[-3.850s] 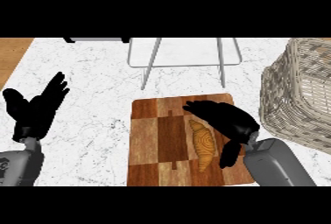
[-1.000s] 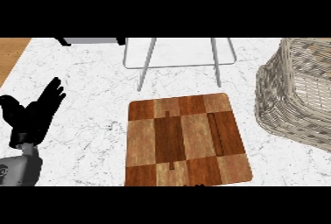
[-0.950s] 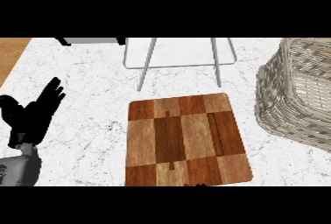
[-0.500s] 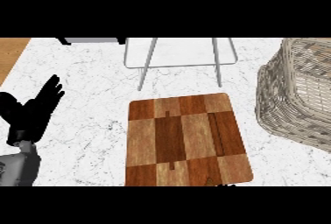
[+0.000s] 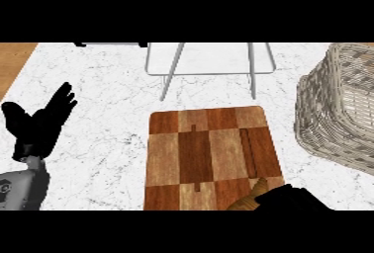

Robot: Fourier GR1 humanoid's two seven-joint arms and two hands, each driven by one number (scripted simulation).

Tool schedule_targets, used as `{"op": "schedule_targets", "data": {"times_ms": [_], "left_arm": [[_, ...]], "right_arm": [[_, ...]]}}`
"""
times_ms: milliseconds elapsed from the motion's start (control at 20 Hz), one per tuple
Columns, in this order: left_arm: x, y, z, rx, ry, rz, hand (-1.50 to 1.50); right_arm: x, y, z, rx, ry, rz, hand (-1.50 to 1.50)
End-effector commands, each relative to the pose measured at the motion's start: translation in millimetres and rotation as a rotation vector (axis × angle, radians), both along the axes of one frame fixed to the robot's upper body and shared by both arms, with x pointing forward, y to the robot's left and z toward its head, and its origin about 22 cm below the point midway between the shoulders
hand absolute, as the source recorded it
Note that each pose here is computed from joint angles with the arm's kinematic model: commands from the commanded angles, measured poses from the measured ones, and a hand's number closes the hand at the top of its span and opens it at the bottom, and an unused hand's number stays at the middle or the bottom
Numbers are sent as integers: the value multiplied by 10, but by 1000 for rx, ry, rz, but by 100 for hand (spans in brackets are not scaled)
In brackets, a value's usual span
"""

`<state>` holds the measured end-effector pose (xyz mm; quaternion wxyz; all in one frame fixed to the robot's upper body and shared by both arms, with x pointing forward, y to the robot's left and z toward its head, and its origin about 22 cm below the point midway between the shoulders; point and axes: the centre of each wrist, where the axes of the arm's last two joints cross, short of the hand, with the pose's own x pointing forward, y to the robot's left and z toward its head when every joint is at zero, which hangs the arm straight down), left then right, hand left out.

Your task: Pick the croissant from the cutting board and place it in the basket

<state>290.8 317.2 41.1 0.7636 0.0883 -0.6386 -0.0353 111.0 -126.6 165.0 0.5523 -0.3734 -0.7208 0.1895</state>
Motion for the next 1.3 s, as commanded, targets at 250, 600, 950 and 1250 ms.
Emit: {"op": "schedule_targets", "data": {"times_ms": [250,600,950,1250], "left_arm": [[56,105,39,10,3,-8,0],[-9,34,-15,-4,-1,-2,0],[199,54,72,-7,11,16,0],[74,-196,205,-6,14,-1,0]], "right_arm": [[426,-371,617,13,-91,-230,150],[710,-920,803,-7,-68,-284,150],[1166,-1685,635,-25,-35,-307,150],[1425,-1995,339,40,-39,-306,150]]}}
